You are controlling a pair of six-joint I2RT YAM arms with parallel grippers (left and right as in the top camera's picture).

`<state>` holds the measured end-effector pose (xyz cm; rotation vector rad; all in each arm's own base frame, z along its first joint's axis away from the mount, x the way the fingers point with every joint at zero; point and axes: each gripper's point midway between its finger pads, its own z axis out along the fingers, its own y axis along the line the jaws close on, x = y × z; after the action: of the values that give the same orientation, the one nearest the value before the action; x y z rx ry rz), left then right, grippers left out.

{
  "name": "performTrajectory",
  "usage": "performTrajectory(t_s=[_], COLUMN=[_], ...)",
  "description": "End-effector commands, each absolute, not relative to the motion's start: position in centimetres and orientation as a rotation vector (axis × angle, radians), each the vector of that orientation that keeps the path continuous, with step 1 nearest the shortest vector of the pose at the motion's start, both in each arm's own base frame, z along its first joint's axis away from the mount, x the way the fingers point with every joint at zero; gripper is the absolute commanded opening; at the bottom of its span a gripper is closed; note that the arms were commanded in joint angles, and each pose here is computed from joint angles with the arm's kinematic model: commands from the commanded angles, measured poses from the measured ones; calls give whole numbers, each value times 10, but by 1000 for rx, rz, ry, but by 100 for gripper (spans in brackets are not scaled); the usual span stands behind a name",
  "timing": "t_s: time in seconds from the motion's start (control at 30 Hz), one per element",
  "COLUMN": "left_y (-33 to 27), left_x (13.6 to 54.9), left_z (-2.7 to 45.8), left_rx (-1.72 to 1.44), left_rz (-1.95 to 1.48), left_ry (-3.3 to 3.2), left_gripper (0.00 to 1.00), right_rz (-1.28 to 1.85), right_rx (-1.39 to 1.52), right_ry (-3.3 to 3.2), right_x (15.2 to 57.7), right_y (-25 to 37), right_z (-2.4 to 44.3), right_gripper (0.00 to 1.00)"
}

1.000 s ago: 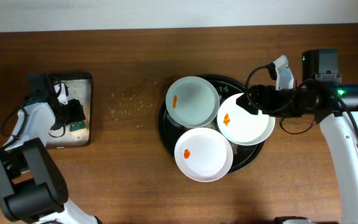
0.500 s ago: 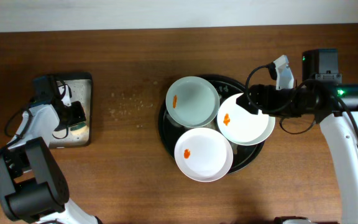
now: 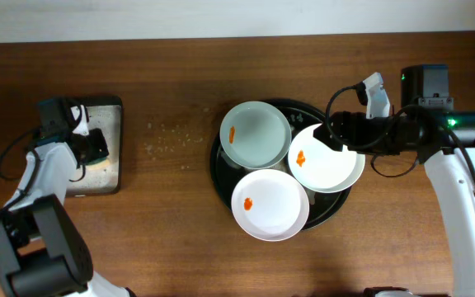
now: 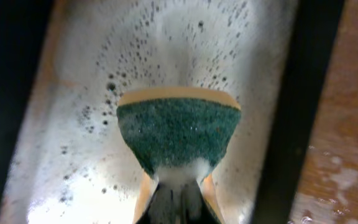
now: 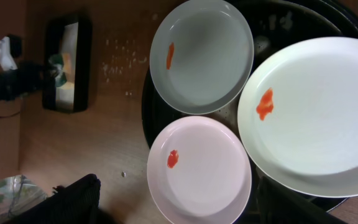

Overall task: Clean dirty plates on tray and stack at the side
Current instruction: 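Grasp the green-and-yellow sponge with the left gripper, then lift the sponge and carry it to the grey plate on the black tray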

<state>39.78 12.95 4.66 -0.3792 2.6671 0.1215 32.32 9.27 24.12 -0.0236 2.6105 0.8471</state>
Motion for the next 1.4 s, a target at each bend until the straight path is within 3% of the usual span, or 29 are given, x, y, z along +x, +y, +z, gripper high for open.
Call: performTrajectory(t_s=[0.0, 0.1, 0.27, 0.4, 0.5, 0.73, 0.8, 0.83, 1.0, 1.13, 1.37], left_y=[127, 119, 104, 87, 46, -70, -107, -128, -201, -236, -243], left_x=[389, 396, 408, 412, 416, 437, 438, 439, 437, 443, 446], left_z=[21, 42, 126, 140, 155, 219, 228, 230, 216, 171, 85], left_rx=[-344, -323, -262, -214, -109, 219, 320, 371, 530, 585, 601], left_rz=[128, 56, -41, -155, -406, -542, -521, -494, -454, -493, -487], left_ry=[2735, 2699, 2542, 2497, 2440, 2310, 2272, 2251, 2212, 2260, 2430], left_gripper=[0, 0, 0, 0, 0, 0, 0, 0, 0, 0, 0], right_rz=[861, 859, 859, 858, 857, 840, 802, 740, 602, 616, 620], right_rx=[-43, -48, -48, -48, -50, -43, 6, 58, 21, 3, -12], right_ry=[2581, 2573, 2573, 2572, 2568, 2567, 2597, 2635, 2704, 2721, 2730], right_x=[324, 326, 326, 326, 327, 330, 333, 336, 362, 386, 413], right_y=[97, 97, 97, 97, 97, 95, 91, 86, 99, 114, 124], right_z=[250, 251, 251, 252, 252, 251, 244, 234, 195, 167, 131], right_gripper=[81, 81, 81, 82, 81, 81, 78, 71, 59, 58, 58])
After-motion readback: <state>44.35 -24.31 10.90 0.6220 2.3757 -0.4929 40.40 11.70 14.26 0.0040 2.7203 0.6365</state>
